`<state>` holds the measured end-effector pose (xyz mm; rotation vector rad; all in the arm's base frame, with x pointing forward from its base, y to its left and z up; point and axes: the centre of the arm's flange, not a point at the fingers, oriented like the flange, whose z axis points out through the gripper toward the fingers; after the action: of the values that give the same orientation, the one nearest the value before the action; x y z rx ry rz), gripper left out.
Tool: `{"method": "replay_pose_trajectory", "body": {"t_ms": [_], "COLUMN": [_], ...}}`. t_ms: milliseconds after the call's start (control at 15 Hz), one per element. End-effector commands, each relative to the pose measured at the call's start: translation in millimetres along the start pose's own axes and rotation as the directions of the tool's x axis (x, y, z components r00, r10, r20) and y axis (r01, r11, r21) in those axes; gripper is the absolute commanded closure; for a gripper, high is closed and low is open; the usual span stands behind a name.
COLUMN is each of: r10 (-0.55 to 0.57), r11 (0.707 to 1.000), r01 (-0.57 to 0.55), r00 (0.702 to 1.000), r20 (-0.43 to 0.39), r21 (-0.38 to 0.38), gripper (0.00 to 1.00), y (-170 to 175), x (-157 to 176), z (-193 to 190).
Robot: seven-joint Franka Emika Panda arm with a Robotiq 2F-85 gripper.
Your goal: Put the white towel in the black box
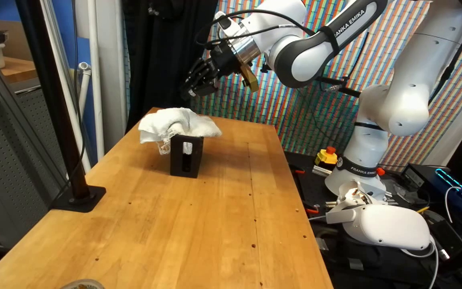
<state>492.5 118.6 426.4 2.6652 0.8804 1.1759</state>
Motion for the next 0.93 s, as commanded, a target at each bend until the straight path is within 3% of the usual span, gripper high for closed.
{"method": "replay_pose_trajectory", "body": {"t_ms": [0,333,867], "r10": [-0.007,0.010,0.059], "r11": [1.000,1.000,0.996], "r01": [0.007,-0.010,-0.062], "r00": [0.998,1.000,0.997], "r20": [-0.059,-0.027,0.053], "r21": [-0.008,0.016,0.059], "gripper": [0.37,0.01,0.01], "y": [-17.6,-15.6,1.5], "x": [38.9,44.9,29.4], "z": [6.1,28.1,73.0]}}
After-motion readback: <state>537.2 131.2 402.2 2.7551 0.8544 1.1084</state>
